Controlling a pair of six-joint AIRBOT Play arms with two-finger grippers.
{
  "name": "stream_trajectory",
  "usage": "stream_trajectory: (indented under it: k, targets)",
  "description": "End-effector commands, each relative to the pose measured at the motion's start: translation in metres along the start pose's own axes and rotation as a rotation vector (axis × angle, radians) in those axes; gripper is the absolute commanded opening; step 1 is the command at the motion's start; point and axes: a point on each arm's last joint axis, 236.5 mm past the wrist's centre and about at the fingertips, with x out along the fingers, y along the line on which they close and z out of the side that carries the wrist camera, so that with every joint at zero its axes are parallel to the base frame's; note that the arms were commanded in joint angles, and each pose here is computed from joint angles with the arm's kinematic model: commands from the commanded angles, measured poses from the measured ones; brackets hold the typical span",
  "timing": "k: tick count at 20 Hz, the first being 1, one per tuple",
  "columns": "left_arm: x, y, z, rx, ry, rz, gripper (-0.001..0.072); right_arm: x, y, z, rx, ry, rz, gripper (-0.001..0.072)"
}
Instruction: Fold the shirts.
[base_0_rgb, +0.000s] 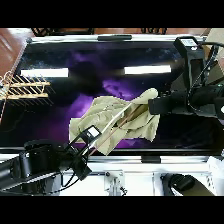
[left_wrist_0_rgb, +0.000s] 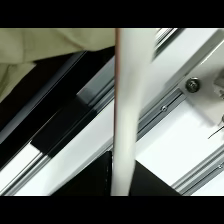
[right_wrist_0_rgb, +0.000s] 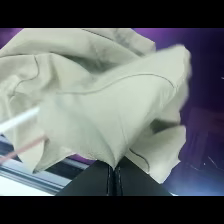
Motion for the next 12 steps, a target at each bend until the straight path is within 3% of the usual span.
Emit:
stream_trajectory:
  k: [1, 12]
  targets:
    - [-0.005, 0.011, -0.009, -0.128, 0.019, 0.043, 0.0035, -0.002, 0.009, -0.004, -0.012, 0.011, 0.038, 0.0053]
    - [-0.013, -0.015, 0.03, -0.079, -0.101, -0.056, 0.0034, -0.003, 0.021, 0.007, -0.033, -0.035, 0.09, 0.0053]
